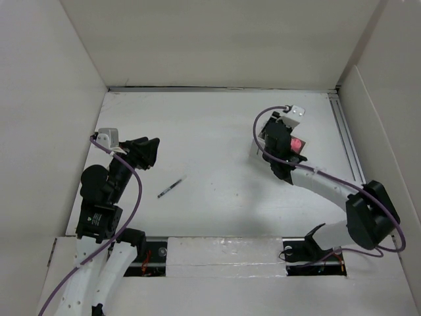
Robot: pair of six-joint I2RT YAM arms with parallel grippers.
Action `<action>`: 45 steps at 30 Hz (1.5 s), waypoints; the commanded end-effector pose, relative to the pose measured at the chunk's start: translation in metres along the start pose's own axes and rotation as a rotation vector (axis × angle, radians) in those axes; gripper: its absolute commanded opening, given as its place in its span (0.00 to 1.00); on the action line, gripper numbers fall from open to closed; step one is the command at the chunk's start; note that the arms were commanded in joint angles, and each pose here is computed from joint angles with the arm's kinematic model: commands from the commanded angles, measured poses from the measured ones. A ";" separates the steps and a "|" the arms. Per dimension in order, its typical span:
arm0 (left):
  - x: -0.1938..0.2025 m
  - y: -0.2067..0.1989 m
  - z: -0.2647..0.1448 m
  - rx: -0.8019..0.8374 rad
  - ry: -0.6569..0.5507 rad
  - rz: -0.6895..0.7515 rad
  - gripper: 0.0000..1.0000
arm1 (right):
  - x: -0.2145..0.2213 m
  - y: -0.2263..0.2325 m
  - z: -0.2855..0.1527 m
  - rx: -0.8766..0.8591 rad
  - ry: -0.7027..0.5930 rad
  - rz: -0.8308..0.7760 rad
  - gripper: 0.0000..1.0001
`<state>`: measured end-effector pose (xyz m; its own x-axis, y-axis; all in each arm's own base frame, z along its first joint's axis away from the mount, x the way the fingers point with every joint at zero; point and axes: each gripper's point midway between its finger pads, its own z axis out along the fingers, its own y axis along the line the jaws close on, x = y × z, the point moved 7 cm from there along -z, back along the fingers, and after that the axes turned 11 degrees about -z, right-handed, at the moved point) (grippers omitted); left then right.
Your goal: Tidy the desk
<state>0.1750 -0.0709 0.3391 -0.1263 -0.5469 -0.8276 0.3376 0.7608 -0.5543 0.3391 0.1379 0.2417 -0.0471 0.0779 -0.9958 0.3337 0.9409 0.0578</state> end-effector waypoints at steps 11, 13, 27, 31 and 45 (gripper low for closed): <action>-0.019 -0.012 -0.003 0.042 -0.081 0.012 0.41 | 0.077 0.185 -0.140 -0.931 0.454 -0.173 0.08; -0.020 -0.011 -0.004 0.033 -0.086 0.010 0.43 | 0.107 0.202 -0.153 -0.975 0.538 -0.244 0.25; -0.027 -0.021 -0.017 0.085 -0.126 0.010 0.50 | 0.170 0.231 -0.176 -0.986 0.759 -0.390 0.60; -0.027 -0.021 -0.019 0.082 -0.130 0.012 0.50 | 0.180 0.238 -0.174 -0.972 0.781 -0.401 0.63; -0.028 -0.020 -0.020 0.075 -0.139 0.019 0.51 | 0.208 0.252 -0.164 -0.863 0.735 -0.508 0.53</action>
<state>0.1598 -0.0660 0.3503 -0.0628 -0.5658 -0.8221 0.3627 0.7545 -0.5470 0.2657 0.4552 0.0849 -0.5899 -0.3775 -0.7138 -0.6145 0.7834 0.0935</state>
